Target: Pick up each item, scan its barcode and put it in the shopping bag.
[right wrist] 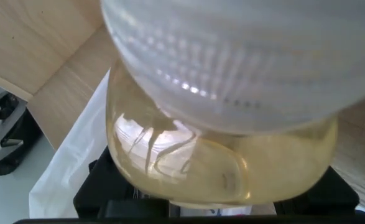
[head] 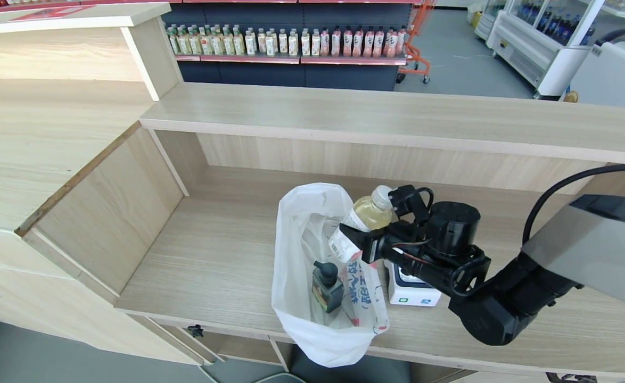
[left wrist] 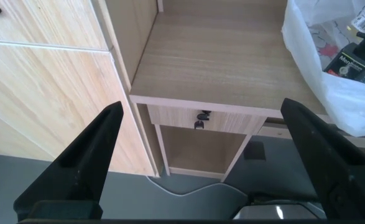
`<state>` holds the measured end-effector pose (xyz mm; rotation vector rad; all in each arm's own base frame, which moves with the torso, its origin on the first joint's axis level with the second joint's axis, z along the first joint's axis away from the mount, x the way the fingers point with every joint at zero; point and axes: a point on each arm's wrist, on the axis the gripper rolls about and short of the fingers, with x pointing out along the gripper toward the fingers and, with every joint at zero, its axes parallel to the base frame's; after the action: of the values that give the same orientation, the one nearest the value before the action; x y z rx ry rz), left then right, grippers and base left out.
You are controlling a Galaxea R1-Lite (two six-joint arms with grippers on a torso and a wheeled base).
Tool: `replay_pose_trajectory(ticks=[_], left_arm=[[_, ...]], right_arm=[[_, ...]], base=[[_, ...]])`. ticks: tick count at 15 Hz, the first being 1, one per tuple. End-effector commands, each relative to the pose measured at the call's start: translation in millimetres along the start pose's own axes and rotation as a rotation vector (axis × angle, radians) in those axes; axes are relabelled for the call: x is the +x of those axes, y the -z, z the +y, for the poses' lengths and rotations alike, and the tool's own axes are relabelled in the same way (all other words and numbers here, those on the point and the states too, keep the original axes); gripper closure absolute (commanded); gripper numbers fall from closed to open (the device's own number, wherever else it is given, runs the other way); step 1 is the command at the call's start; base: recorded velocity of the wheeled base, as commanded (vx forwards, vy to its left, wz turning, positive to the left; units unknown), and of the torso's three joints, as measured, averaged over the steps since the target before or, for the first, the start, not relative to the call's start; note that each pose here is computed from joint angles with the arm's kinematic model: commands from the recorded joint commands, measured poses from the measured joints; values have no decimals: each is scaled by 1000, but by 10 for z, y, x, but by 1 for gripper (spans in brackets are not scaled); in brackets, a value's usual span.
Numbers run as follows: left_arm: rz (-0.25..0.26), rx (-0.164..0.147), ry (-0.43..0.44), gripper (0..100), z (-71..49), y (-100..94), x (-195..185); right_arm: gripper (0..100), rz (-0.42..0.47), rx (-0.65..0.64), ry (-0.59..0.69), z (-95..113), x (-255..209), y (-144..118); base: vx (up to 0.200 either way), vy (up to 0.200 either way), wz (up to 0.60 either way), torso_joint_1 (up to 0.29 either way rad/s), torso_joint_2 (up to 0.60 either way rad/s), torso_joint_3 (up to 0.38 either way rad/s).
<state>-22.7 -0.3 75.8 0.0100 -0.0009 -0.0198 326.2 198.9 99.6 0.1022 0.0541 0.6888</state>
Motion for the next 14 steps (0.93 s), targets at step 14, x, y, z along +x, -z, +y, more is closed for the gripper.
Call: replay_pose_trajectory(ticks=[14], left_arm=[[-1, -2, 0, 0, 0, 0, 0]], right_arm=[[100, 40, -251, -16, -182, 82, 618]], base=[[0, 0, 0, 0, 0, 0]])
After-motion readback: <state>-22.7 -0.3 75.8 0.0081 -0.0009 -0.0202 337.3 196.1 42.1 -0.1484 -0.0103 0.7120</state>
